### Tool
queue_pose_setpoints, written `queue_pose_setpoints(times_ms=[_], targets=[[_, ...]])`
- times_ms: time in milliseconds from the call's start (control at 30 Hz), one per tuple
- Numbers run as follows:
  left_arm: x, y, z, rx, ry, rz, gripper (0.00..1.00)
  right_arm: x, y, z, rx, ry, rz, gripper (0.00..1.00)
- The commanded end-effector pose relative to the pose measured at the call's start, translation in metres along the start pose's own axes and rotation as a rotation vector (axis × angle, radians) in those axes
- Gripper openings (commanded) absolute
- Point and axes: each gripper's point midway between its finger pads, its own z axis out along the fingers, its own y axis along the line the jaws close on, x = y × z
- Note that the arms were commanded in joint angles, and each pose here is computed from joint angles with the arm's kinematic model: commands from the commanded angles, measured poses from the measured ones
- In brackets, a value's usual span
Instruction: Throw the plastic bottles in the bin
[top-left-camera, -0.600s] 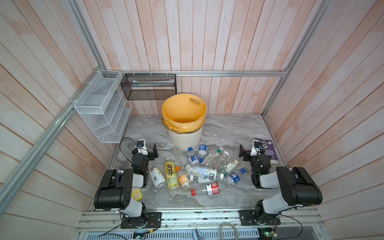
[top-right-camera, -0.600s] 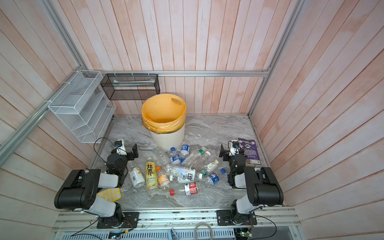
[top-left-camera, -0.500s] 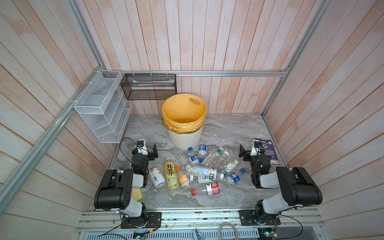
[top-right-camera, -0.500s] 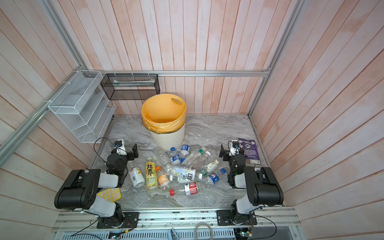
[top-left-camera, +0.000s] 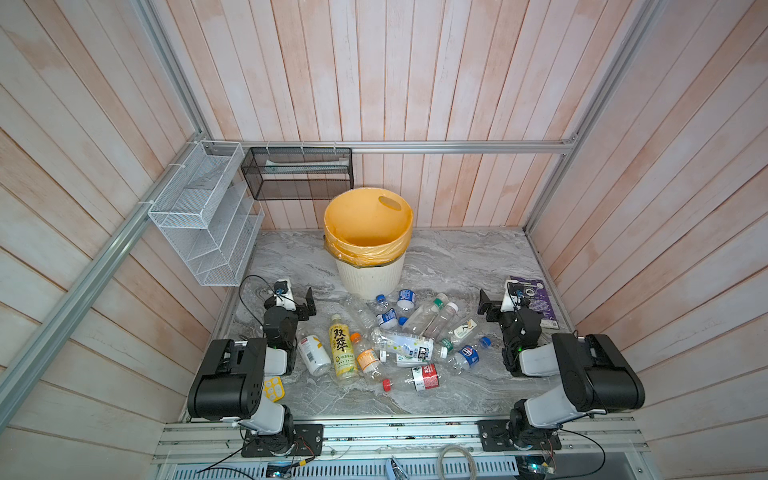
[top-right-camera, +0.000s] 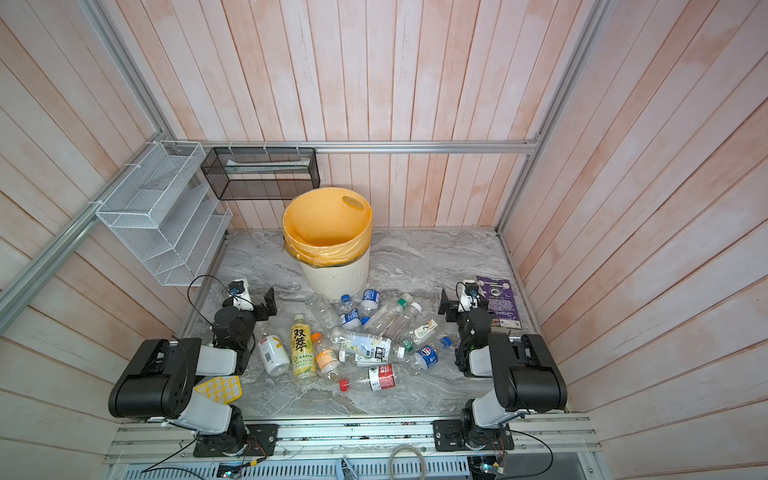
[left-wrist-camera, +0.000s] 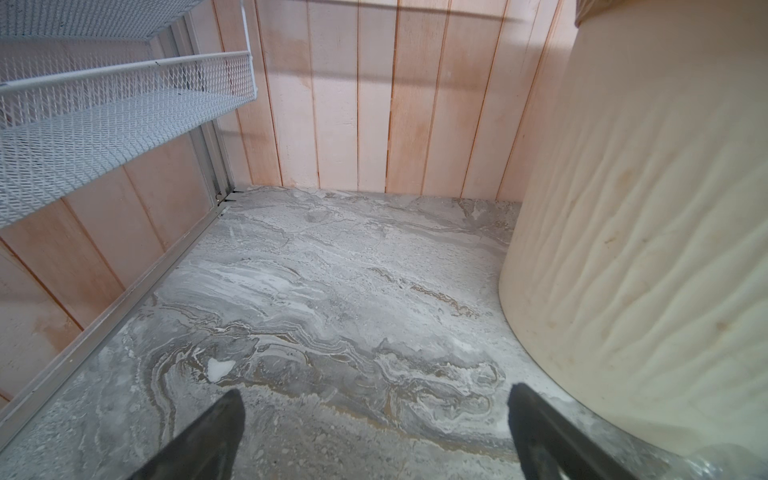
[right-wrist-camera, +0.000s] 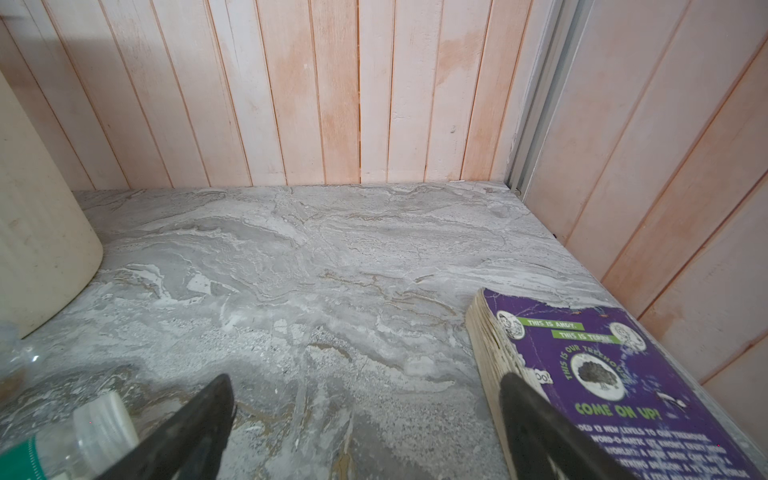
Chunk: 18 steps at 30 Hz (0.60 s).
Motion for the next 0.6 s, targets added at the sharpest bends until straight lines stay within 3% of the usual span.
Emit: queue_pose_setpoints(times_ms=[0, 333, 467, 567], targets=[[-0.006, -0.001, 0.004, 0.0, -0.016, 0.011, 1.0, -0.009, 0.0, 0.003, -0.008, -0.027, -0.007, 0.99], [-0.007, -0.001, 0.003, 0.001, -0.019, 0.011, 1.0, -0.011, -0.003, 0.003, 0.013, -0.026, 0.001, 0.97], [-0.014, 0.0, 0.004, -0.003, -0.013, 0.008, 1.0, -0.016, -0.016, 0.024, 0.087, 0.119, 0.07, 0.97], [-0.022, 0.006, 0.012, -0.045, 0.097, -0.03, 1.0, -0.024, -0.011, 0.028, 0.063, 0.188, 0.099, 0.96]])
